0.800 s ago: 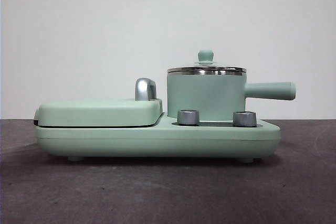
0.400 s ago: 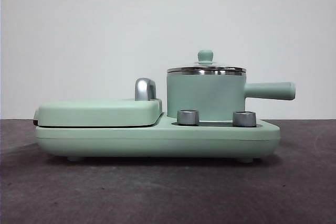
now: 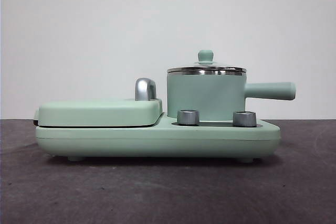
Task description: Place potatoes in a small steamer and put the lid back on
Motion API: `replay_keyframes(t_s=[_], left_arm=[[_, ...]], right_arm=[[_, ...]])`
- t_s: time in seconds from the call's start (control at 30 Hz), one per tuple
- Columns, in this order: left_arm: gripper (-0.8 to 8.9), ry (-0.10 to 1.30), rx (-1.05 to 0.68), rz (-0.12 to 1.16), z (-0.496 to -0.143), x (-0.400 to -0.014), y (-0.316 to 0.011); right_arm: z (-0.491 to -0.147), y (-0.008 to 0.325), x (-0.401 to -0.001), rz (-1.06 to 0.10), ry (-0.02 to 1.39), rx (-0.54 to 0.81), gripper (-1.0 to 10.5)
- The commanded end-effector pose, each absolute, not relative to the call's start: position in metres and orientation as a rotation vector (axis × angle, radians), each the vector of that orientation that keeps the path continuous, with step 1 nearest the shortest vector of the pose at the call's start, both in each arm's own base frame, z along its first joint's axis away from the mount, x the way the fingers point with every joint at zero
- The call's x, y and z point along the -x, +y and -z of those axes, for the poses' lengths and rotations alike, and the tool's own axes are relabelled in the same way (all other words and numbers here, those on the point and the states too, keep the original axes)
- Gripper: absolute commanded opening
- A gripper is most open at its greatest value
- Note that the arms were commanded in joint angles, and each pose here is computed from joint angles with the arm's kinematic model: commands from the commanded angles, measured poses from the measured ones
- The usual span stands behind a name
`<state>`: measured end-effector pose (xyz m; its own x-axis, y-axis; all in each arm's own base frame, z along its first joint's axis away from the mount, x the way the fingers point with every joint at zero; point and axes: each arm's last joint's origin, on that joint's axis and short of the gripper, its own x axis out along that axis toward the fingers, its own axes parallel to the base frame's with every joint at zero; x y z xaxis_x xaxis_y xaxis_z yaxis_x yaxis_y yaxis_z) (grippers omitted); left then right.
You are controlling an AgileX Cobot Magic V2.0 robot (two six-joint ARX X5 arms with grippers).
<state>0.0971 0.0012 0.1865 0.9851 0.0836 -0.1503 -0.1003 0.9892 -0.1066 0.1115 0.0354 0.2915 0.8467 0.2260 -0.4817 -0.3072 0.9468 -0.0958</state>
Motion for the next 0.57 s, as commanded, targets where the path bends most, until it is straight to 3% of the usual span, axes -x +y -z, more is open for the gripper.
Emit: replay_keyframes(t_s=[0.03,0.2,0.33,0.57], left_arm=[[0.06,0.130,0.107,-0.108,-0.173,-0.096,0.003],[0.06,0.167,0.119,-0.090,-0.150,-0.096,0.005],[0.06,0.176,0.104,-0.003,-0.150,-0.096,0.002],[0.06,0.177,0.104,0.002,-0.150,-0.096,0.002]], right_arm=[[-0.293,0.036,-0.112,-0.286,0.472,0.169,0.2],[-0.293,0.036,-0.112,-0.286,0.473,0.169,0.2],[-0.293,0.036,-0.112,-0.286,0.472,0.169,0.2],[-0.294,0.036,-0.112,-0.286,0.470,0.168,0.2]])
